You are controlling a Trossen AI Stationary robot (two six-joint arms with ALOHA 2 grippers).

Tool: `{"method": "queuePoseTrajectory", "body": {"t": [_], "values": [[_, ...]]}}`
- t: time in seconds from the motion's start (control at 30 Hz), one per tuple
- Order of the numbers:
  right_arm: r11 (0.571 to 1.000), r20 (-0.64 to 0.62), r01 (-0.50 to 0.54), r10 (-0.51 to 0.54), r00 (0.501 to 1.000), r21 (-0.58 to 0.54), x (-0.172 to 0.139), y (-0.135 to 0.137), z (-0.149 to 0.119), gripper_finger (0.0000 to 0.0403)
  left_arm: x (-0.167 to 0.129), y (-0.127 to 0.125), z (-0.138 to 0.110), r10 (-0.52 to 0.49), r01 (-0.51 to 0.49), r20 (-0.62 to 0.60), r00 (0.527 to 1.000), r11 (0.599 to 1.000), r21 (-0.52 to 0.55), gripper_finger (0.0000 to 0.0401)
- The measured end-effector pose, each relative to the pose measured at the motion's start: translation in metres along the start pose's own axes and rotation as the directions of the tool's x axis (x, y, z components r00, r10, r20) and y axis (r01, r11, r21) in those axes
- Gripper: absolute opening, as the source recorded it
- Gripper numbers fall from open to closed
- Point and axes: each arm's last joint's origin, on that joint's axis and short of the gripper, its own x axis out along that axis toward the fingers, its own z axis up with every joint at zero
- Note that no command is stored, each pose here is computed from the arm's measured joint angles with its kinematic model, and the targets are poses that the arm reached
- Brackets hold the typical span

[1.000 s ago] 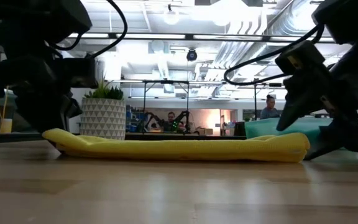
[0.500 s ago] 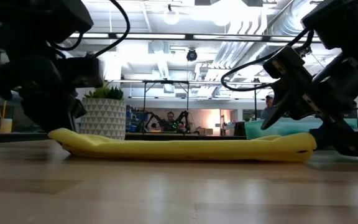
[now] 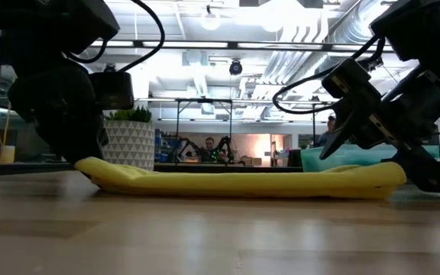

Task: Fold microfiber towels
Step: Fold the yellow microfiber cloth

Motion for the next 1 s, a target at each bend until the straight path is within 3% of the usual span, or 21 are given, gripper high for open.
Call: {"method": "queuePoseTrajectory", "body": {"t": [0.13,0.27,0.37,0.5,0.63,0.83,1.0], "values": [[1.0,-0.001,0.005,-0.005,1.0,0.0,0.0,-0.001,0.0,0.0203,-0.001,-0.002,0.001,0.0,0.0,-0.002,1.0,1.0,0.01,0.0],[1.0,-0.029,0.023,-0.023,0.999,-0.022,-0.001,-0.002,0.0,0.0102,-0.014,-0.006,0.01,0.017,-0.016,-0.012,1.0,0.995,0.101,0.0],[0.997,-0.049,0.035,-0.039,0.998,-0.072,-0.005,-0.001,0.0,0.002,-0.035,-0.013,0.03,-0.008,-0.005,0.075,0.997,0.986,0.164,0.0],[0.99,-0.04,0.11,-0.114,0.993,-0.089,-0.019,-0.003,0.004,0.0019,-0.05,-0.01,0.039,0.013,-0.038,0.107,0.994,0.97,0.239,0.0],[0.975,-0.022,0.179,-0.184,0.983,-0.133,-0.041,-0.003,0.008,0.0005,-0.053,-0.01,0.046,0.019,-0.055,0.158,0.987,0.972,0.227,0.0],[0.972,-0.011,0.186,-0.189,0.982,-0.142,-0.072,0.0,0.012,0.0003,-0.027,-0.017,0.053,-0.05,0.009,0.185,0.981,0.976,0.219,0.0],[0.981,-0.015,0.141,-0.145,0.989,-0.136,-0.085,0.004,0.014,0.0001,0.002,-0.026,0.054,-0.05,0.017,0.155,0.987,0.979,0.204,0.0]]}}
